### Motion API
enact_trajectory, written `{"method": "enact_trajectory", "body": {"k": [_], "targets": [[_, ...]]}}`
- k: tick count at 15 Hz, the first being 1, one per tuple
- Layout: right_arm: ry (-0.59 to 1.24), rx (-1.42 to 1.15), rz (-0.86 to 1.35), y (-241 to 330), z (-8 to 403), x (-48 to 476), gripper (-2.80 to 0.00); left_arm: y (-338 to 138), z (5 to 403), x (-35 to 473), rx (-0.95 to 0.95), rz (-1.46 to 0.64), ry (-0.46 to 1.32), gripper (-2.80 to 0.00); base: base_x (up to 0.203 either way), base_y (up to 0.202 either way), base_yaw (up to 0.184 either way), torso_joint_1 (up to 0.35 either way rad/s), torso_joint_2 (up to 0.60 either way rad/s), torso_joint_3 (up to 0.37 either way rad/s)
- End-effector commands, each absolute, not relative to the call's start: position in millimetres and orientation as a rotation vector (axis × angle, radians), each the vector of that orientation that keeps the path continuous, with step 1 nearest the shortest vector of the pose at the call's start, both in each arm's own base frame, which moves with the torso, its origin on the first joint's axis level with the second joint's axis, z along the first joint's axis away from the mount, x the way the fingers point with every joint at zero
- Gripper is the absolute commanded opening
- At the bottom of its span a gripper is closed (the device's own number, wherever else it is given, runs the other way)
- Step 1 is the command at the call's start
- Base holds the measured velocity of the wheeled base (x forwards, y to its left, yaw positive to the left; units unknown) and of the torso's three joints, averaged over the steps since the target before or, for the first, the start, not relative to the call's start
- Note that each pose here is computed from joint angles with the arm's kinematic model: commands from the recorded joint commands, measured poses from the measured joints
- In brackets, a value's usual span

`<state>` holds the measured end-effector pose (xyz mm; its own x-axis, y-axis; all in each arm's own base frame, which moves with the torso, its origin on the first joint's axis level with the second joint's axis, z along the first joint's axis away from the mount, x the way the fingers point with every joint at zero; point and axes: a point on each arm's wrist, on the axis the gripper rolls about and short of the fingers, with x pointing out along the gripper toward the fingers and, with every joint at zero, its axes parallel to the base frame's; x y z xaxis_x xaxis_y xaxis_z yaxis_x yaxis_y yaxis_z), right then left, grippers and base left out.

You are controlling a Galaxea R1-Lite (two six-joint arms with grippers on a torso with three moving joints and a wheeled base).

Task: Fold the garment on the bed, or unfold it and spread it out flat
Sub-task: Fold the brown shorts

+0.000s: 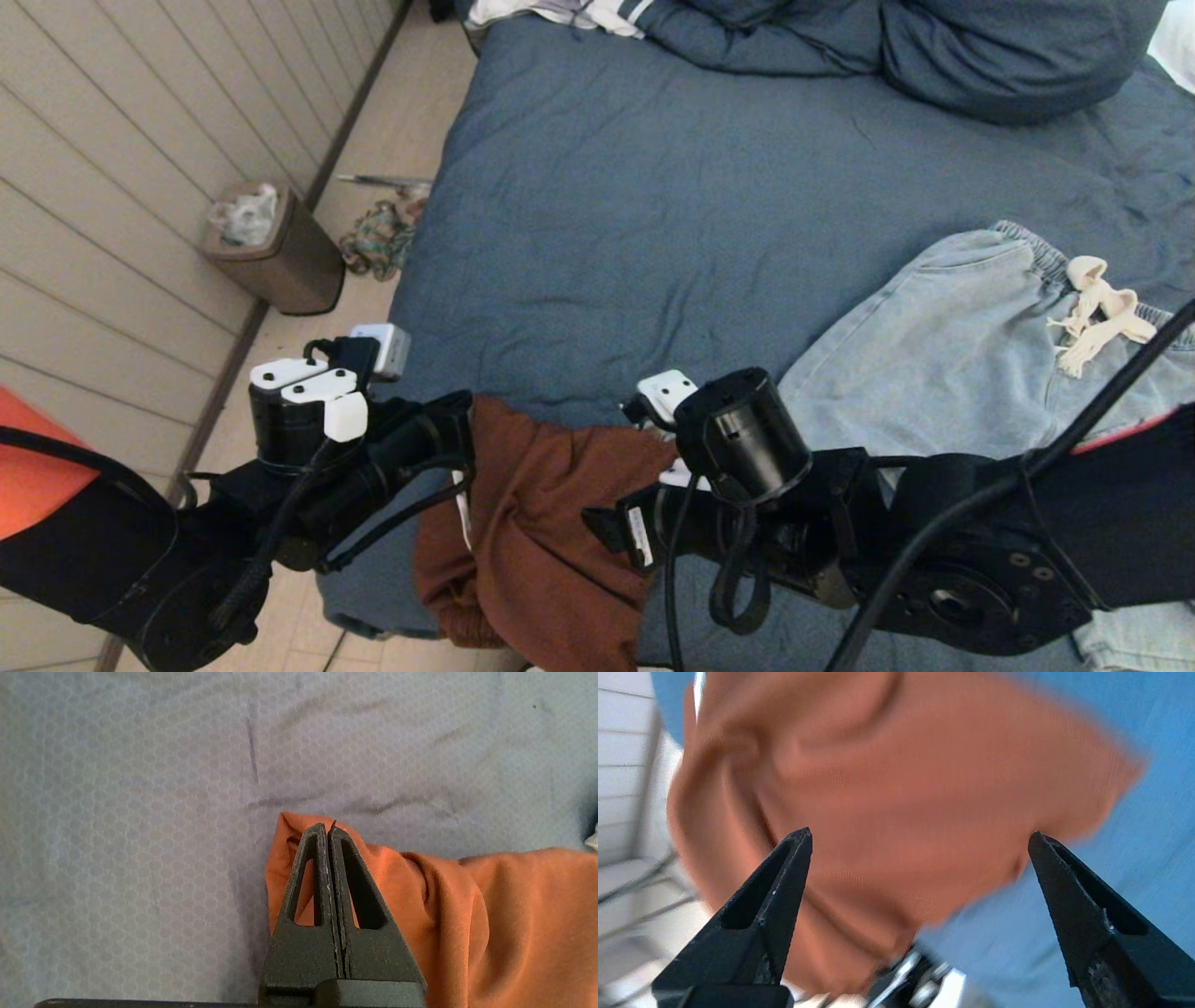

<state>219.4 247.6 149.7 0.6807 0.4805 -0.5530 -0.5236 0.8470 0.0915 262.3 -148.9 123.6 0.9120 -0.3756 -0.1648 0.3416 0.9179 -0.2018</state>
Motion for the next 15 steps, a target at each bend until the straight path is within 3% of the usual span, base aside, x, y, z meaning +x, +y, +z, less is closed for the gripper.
{"method": "enact_trajectory", "body": {"k": [1, 5, 9, 15], "targets": [[0.619, -0.006, 0.538, 233.1, 155.0, 210.4, 0.00, -149.1, 122.1, 262.8, -0.172, -0.370, 0.203, -2.80, 0.000, 0.000, 0.000, 0.000, 0.00, 0.000], [0.741, 0.052, 0.452, 218.2, 147.8, 206.1, 0.00, -150.0, 118.4, 264.4, -0.169, -0.369, 0.215, -2.80, 0.000, 0.000, 0.000, 0.000, 0.00, 0.000], [0.869, 0.052, 0.385, 229.1, 105.9, 216.1, 0.00, -150.8, 115.6, 265.6, -0.167, -0.369, 0.224, -2.80, 0.000, 0.000, 0.000, 0.000, 0.00, 0.000], [0.816, 0.092, 0.393, 266.7, 64.7, 262.3, 0.00, -150.9, 114.0, 265.9, -0.165, -0.368, 0.228, -2.80, 0.000, 0.000, 0.000, 0.000, 0.00, 0.000]]}}
